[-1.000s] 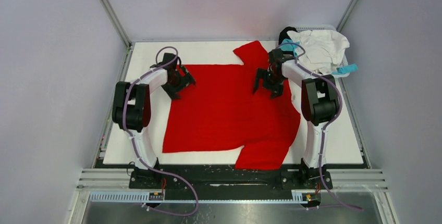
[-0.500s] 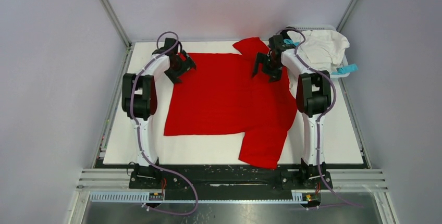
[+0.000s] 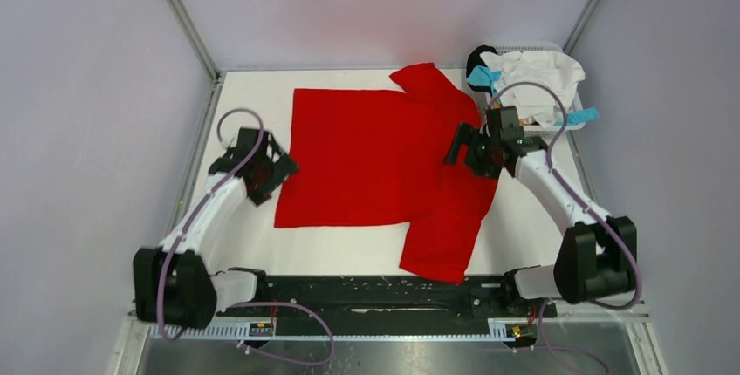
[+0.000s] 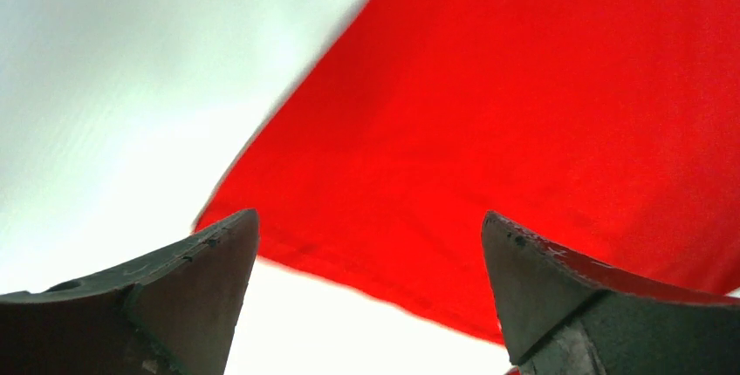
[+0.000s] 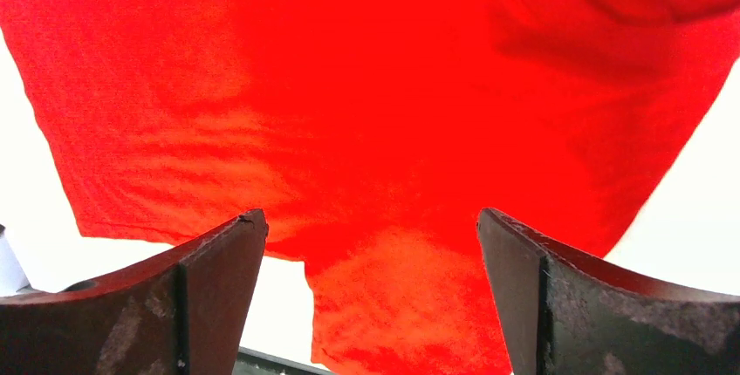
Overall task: Fold and stack the t-shirts
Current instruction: Flatten out the tshirt, then grab the side of the flattened tshirt closest away from the robot with both arms
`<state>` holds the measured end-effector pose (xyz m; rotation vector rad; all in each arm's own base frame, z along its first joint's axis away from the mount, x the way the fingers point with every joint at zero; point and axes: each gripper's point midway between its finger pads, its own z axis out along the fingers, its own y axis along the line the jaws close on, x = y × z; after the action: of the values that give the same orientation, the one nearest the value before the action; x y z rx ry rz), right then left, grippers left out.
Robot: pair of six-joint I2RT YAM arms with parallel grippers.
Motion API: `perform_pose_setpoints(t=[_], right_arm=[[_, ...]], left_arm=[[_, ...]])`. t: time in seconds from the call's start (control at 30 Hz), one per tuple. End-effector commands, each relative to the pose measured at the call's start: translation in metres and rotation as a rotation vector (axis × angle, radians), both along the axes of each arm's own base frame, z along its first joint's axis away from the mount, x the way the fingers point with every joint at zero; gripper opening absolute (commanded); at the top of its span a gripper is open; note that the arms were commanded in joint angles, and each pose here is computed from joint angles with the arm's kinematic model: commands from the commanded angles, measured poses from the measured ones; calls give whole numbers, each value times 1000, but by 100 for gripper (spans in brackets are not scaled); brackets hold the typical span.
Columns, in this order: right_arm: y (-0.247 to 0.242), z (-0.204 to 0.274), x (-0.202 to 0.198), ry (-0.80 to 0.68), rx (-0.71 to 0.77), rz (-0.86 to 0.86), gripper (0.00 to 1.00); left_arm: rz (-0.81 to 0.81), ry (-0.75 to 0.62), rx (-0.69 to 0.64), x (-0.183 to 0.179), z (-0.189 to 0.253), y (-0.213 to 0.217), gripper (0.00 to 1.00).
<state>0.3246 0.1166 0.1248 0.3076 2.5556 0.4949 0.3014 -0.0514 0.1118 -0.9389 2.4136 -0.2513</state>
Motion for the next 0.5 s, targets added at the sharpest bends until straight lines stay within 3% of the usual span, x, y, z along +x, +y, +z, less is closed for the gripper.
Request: perform_pose_setpoints(t=[0.0,0.1,0.23,0.47], right_arm=[[1,-12,-25,-9,51,-39,99],[-3,-18,-41,-15,49,-46,100],[-12,-29,-59,10,13,-49,100],[-23,-45,-82,53,-40,-38,99]], left_arm=[[105,77,70,-61,-32,25,99],[158,91,93,-81,-46,34,98],[204,111,90,-86,-56,36,82],[232,145,92,-68,-72,35,69]])
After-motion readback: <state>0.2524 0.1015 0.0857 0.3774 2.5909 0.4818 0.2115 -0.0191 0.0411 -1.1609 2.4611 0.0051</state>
